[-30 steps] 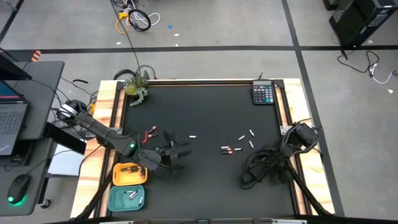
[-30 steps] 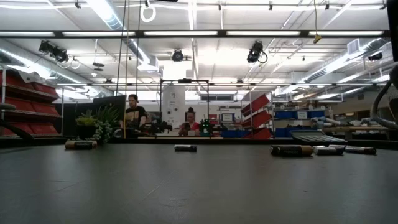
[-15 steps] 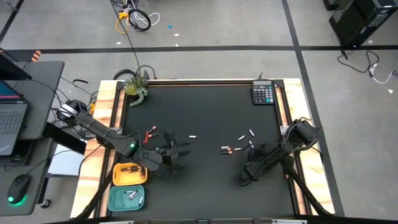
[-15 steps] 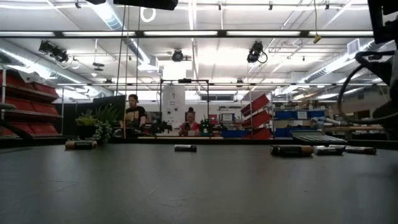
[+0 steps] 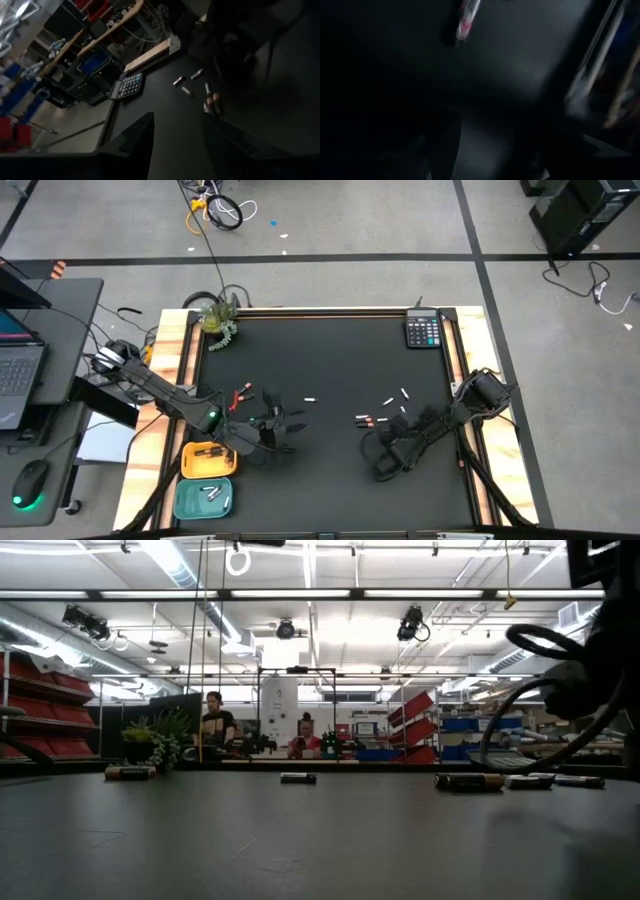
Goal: Sort batteries
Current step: Put the black battery into the yellow bin
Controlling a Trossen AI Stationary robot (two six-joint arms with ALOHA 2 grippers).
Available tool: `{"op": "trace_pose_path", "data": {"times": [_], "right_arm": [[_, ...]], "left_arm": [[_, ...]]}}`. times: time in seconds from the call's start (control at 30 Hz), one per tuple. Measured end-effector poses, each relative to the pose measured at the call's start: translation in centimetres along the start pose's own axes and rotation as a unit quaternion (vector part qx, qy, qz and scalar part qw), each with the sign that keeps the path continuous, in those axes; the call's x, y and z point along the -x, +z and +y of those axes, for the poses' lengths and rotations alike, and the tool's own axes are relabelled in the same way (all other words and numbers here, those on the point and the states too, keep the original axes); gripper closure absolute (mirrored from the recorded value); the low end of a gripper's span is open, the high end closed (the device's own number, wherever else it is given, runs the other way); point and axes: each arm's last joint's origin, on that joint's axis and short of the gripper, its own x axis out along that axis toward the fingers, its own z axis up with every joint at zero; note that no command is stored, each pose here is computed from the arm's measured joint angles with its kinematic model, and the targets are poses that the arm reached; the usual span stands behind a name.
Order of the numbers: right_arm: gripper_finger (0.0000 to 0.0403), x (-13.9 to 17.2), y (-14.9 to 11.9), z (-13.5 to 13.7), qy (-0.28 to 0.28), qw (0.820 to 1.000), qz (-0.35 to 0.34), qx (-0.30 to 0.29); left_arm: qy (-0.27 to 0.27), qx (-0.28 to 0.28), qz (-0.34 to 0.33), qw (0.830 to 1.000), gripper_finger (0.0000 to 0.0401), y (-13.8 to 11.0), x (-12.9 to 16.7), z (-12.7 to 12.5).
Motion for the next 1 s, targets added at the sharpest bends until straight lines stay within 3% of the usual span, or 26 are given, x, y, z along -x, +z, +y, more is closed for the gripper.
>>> {"op": "trace_pose_path", "data": {"times": [0.1,0.27,0.47,0.57,0.67,0.77,1.0], "right_arm": [[0.0149,0.4,0.5,-0.6,-0.032,0.994,-0.014,0.100],[0.0150,1.4,0.9,-0.4,-0.011,0.966,-0.016,0.257],[0.0146,3.1,-0.6,0.2,0.108,0.888,0.104,0.435],[0.0148,4.2,-1.8,0.5,0.187,0.838,0.168,0.484],[0.0150,4.9,-2.9,0.7,0.233,0.807,0.207,0.502],[0.0151,5.3,-3.6,0.8,0.244,0.804,0.223,0.495],[0.0146,5.5,-4.1,1.0,0.235,0.824,0.226,0.462]], "left_arm": [[0.002,0.033,-0.008,0.999,0.0229,0.2,0.0,0.0],[-0.001,0.069,-0.019,0.997,0.0229,0.5,0.3,-0.1],[-0.009,0.085,-0.026,0.996,0.0229,0.7,0.7,-0.5],[-0.016,0.085,-0.031,0.996,0.0229,0.8,1.0,-0.8],[-0.019,0.092,-0.040,0.995,0.0229,1.1,1.3,-1.0],[-0.023,0.101,-0.044,0.994,0.0229,1.2,1.5,-1.2],[-0.023,0.106,-0.045,0.993,0.0229,1.2,1.6,-1.3]]}}
